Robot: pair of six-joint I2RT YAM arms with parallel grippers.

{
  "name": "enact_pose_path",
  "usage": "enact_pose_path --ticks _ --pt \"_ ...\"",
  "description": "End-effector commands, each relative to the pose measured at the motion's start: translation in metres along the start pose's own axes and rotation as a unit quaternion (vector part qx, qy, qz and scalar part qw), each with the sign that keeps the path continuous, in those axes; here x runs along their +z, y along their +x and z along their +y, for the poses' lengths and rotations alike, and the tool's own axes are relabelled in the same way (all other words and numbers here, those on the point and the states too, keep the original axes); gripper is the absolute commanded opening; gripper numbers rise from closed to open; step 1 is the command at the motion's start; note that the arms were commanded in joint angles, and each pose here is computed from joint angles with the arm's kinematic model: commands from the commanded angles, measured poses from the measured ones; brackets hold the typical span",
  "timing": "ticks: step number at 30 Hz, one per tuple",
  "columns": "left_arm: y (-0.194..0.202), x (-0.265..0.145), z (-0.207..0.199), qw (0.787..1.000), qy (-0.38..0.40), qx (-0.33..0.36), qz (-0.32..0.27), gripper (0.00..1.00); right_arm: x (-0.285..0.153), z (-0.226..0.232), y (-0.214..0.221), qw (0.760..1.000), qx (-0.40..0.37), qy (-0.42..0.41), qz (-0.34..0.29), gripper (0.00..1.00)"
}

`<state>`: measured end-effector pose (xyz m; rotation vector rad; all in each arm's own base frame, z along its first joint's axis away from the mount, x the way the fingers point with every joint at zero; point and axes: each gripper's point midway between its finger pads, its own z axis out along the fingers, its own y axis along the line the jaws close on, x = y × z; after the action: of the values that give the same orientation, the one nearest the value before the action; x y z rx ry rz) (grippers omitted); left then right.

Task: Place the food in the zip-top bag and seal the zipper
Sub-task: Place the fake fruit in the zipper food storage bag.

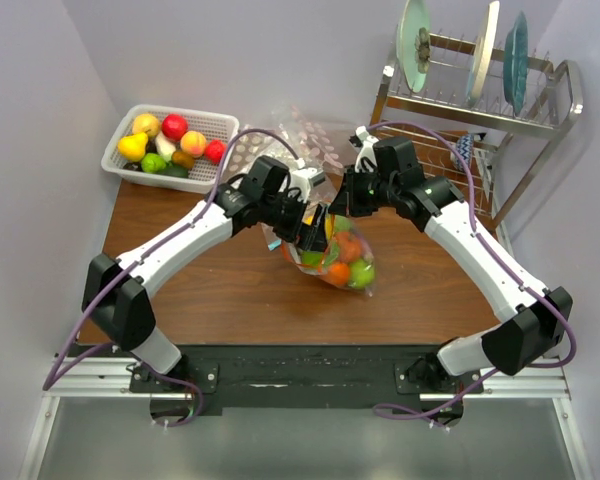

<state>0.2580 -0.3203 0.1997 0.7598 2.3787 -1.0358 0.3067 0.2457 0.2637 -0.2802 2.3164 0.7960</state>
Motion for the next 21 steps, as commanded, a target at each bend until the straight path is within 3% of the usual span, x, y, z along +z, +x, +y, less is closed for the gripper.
enact_pose_path --ticks 1,11,17,21 --pt "-0.031 -0.029 -0.022 0.999 -0.005 0.031 -0.045 0.99 -0.015 0.015 -0.021 0.999 -0.009 -0.019 -0.038 0.0" --pt "-0.058 -0.072 -0.024 0.993 -0.074 0.035 -0.083 0.89 -0.012 0.012 -0.017 0.999 -0.006 -0.017 -0.036 0.0" --pt "-0.037 -0.075 0.005 0.987 -0.138 0.012 -0.087 0.84 -0.012 0.013 -0.018 0.999 -0.008 -0.019 -0.038 0.0" --pt "-0.013 -0.066 0.03 0.982 -0.168 -0.02 -0.088 0.74 -0.011 0.012 -0.017 0.999 -0.007 -0.018 -0.037 0.0"
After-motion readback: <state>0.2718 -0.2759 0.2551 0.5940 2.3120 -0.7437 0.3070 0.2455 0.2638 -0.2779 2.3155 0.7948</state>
